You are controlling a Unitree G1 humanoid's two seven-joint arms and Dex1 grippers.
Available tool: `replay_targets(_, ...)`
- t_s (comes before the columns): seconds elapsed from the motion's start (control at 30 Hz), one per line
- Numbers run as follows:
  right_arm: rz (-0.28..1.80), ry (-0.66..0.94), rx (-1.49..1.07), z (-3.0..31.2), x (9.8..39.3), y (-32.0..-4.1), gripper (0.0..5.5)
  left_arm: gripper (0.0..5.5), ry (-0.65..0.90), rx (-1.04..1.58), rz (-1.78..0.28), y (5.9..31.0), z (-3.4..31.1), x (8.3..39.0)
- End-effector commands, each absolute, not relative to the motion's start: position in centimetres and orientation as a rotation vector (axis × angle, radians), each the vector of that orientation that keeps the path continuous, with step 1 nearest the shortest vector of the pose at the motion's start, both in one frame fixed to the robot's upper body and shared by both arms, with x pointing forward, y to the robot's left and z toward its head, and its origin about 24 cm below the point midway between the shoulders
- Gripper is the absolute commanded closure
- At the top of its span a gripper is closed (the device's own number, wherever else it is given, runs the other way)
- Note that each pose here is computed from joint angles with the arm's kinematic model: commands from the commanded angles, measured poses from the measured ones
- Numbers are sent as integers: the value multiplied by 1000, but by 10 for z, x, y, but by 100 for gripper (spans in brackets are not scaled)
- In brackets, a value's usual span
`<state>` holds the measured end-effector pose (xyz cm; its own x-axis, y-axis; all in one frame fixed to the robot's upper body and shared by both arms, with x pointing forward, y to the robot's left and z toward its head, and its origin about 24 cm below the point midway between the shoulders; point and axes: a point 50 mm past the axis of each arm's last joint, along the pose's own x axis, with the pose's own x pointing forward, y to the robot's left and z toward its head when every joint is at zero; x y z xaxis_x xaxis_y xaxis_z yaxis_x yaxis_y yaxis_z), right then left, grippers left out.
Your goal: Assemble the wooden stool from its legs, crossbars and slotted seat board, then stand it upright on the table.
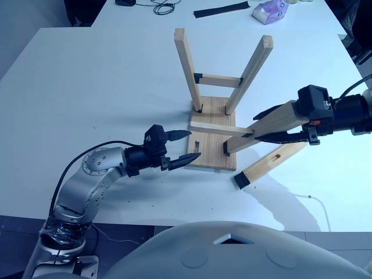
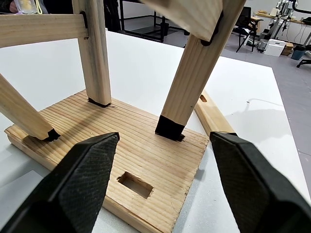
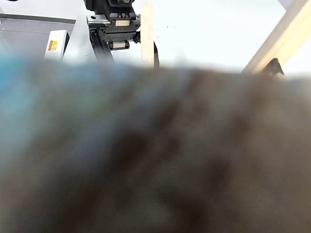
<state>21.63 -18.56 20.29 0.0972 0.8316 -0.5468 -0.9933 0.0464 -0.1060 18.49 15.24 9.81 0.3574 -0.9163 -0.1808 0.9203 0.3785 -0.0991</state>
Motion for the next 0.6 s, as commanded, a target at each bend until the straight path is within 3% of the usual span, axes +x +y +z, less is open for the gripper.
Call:
replay_targets(0.03,1413,499,-519,184,216,-187,346,203,222,30,-1172,154,99,185)
replay_targets(0.6,1277,464,-509,198,211,-199,346,203,225,31,-1121,159,96,183)
